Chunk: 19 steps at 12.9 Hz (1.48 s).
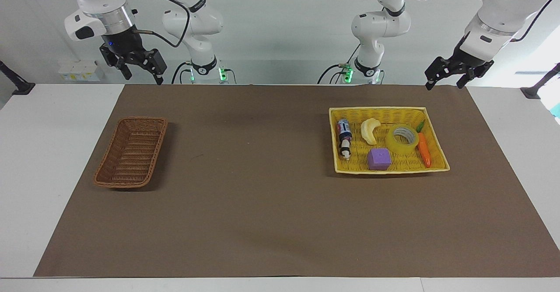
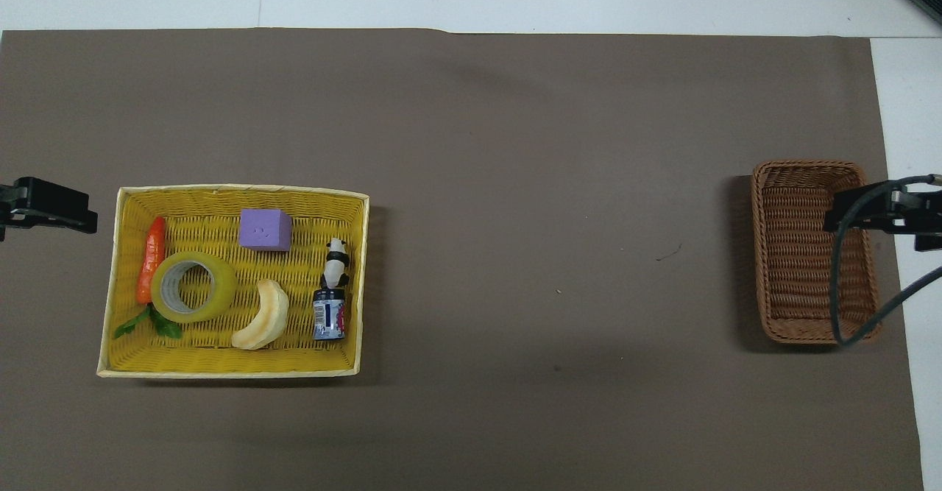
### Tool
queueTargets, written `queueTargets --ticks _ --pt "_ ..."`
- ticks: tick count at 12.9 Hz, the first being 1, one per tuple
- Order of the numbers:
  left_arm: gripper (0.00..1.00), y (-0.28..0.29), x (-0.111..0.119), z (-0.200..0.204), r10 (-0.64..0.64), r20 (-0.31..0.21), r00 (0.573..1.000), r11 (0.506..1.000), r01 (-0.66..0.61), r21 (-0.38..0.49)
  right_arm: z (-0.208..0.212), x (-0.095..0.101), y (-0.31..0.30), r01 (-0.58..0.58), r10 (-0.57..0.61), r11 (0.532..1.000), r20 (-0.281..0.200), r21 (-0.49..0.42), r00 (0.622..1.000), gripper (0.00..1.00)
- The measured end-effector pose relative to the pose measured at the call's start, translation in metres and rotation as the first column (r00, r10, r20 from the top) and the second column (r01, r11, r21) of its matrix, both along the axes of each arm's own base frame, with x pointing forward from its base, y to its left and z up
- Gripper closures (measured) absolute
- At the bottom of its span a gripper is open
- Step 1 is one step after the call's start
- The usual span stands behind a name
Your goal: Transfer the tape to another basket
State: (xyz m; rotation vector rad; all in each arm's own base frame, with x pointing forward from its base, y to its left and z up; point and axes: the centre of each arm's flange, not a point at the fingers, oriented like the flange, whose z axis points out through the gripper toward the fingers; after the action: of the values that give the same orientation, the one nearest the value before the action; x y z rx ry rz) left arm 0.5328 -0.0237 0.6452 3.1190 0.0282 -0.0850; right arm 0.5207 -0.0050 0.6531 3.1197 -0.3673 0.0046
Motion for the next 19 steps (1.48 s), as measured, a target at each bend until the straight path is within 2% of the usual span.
queueTargets --ticks 8,11,19 --pt "0.0 0.006 0.005 -0.02 -0.032 -0.001 0.999 0.999 0.032 -0.002 0.0 0.0 0.0 0.0 0.0 1.0 0.0 0.0 1.0 0.0" --pt "0.0 0.017 0.012 -0.037 -0.079 0.028 0.997 0.997 0.079 -0.004 0.0 0.0 0.0 0.0 0.0 1.0 0.0 0.0 1.0 0.0" --pt "0.0 0.03 0.022 -0.103 -0.196 0.061 0.979 0.981 0.196 -0.001 0.0 0.0 0.0 0.0 0.0 1.0 0.0 0.0 1.0 0.0"
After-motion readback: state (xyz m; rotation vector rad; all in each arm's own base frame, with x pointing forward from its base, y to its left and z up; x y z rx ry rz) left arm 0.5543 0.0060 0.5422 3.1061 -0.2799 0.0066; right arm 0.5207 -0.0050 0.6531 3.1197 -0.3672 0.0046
